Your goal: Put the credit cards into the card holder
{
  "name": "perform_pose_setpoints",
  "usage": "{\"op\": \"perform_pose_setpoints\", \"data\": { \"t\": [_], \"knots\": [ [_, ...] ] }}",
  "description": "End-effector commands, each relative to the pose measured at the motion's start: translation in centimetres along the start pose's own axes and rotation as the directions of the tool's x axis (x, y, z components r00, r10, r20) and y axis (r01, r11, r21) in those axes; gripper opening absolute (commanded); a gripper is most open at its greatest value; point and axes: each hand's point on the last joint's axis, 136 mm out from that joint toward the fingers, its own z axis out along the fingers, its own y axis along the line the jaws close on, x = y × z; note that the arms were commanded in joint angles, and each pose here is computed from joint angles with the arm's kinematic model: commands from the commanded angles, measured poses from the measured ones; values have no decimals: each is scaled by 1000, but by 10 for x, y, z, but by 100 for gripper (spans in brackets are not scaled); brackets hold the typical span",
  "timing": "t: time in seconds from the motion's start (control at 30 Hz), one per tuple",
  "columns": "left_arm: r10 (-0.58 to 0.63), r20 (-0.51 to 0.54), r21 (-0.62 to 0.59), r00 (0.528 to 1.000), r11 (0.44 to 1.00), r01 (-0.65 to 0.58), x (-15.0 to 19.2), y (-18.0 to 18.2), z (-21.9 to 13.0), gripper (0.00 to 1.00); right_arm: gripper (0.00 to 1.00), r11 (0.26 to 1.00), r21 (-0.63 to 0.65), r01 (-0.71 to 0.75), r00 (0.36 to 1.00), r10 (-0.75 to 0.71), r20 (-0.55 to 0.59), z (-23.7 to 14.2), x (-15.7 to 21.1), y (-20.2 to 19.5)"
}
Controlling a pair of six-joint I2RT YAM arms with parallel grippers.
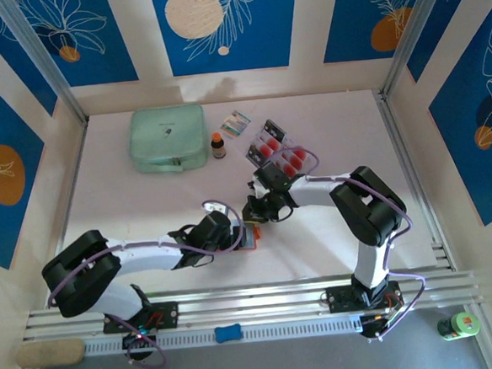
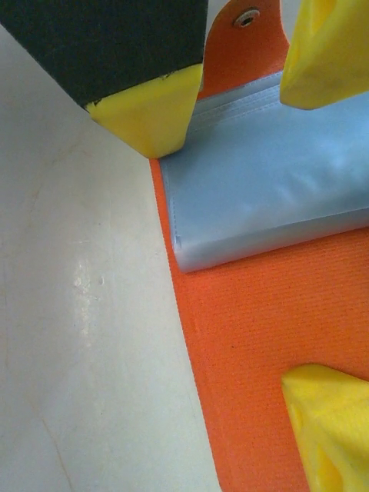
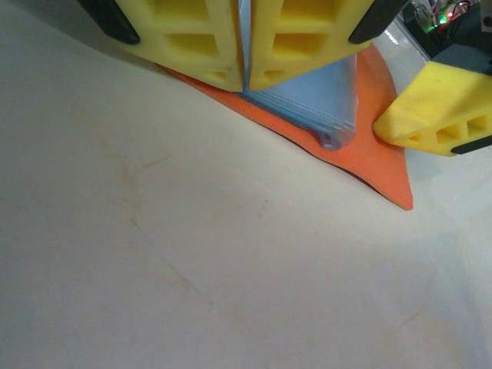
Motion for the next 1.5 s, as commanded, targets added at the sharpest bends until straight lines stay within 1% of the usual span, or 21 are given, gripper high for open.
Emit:
{"op": "perform_pose_setpoints", "data": {
  "t": [0.0,0.1,0.2,0.27,0.33,0.43,0.5,0.6,0.67,0.87,1.03,1.23,1.33,1.47],
  "knots": [
    [-6,-44,-92,999,996,2,15,22,5,88,12,1000,-2,-23,999,23,-43,10,7,1],
    [-11,-52,-118,999,993,5,19,28,5,87,11,1000,-11,-23,999,23,-44,11,4,5],
    [-17,-66,-139,998,990,7,24,34,6,78,11,1000,-17,-24,999,23,-44,11,3,8],
    [-20,-74,-137,997,990,10,28,35,7,70,12,1000,-23,-19,999,18,-39,9,1,11],
    [-23,-74,-127,997,992,14,30,35,8,66,11,999,-27,-19,999,18,-32,6,-1,13],
    [-26,-69,-113,997,993,18,31,33,9,62,13,999,-38,-15,1000,14,-15,-1,-4,18],
    [-27,-65,-108,998,994,20,30,32,9,60,19,999,-44,-9,1000,9,3,-8,-7,21],
    [-30,-59,-99,998,995,24,30,31,10,58,33,999,-41,-7,1000,8,28,-16,-9,23],
    [-30,-57,-95,998,995,25,30,31,10,57,39,999,-36,-11,999,12,36,-17,-9,22],
    [-32,-50,-90,998,996,27,29,30,10,56,41,999,-29,-35,999,35,25,-11,-4,16],
    [-32,-47,-90,998,996,28,29,31,10,55,45,999,-24,-49,999,49,15,-5,-1,12],
    [-33,-45,-90,998,996,28,28,31,10,53,45,998,-46,-49,999,48,-13,1,1,14],
    [-31,-42,-87,999,996,28,27,30,10,53,42,996,-71,-46,999,44,-27,2,2,19],
    [-32,-41,-86,999,996,28,27,29,10,53,34,995,-97,-39,999,36,-38,2,2,25]
  ]
}}
